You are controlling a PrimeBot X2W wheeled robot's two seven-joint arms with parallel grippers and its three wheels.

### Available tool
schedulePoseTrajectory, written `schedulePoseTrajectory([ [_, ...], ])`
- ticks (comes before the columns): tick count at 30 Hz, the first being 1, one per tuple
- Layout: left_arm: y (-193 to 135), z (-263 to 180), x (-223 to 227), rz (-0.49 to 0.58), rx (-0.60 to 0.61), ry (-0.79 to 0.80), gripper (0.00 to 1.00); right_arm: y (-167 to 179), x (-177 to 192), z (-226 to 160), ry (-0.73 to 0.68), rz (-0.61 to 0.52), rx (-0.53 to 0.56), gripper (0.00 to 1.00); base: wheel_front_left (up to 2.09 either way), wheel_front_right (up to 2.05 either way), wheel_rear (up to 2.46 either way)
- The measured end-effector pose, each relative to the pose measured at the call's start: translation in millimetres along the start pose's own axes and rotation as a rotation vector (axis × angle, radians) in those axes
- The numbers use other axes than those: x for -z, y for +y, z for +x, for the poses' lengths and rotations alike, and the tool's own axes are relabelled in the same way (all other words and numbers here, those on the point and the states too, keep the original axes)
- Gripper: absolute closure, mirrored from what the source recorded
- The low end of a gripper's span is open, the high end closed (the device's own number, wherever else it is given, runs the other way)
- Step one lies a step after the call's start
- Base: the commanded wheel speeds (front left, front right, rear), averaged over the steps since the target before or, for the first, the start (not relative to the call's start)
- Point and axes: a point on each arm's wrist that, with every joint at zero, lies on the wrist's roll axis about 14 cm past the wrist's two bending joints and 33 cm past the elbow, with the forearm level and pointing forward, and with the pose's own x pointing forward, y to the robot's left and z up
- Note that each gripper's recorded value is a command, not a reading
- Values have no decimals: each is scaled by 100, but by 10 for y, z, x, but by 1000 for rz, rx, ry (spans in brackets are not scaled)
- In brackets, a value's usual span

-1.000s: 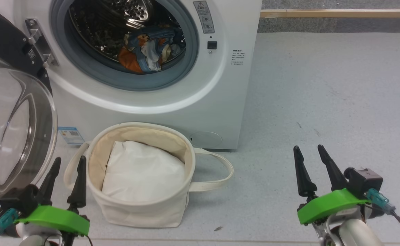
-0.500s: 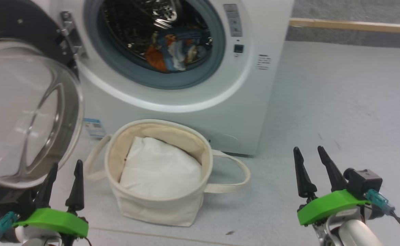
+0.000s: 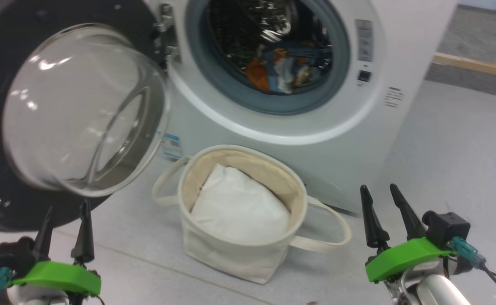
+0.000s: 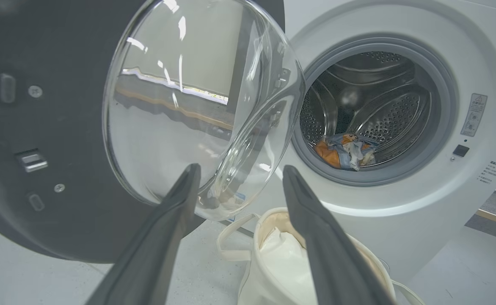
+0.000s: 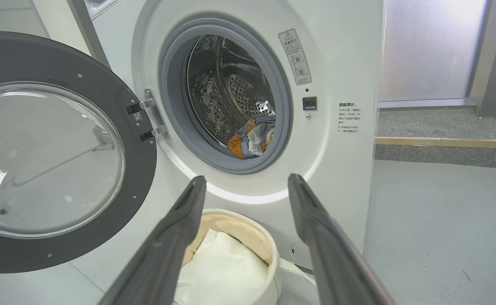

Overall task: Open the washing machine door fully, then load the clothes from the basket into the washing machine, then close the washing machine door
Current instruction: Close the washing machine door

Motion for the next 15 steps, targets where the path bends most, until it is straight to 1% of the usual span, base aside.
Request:
schedulePoseTrajectory([
  [8,457,-361,6,1,-132,0,0,329,141,156,39,11,-101,0,0,0,0],
  [15,729,-593,-62,17,-208,-18,0,610,161,283,45,21,-184,0,0,0,0],
])
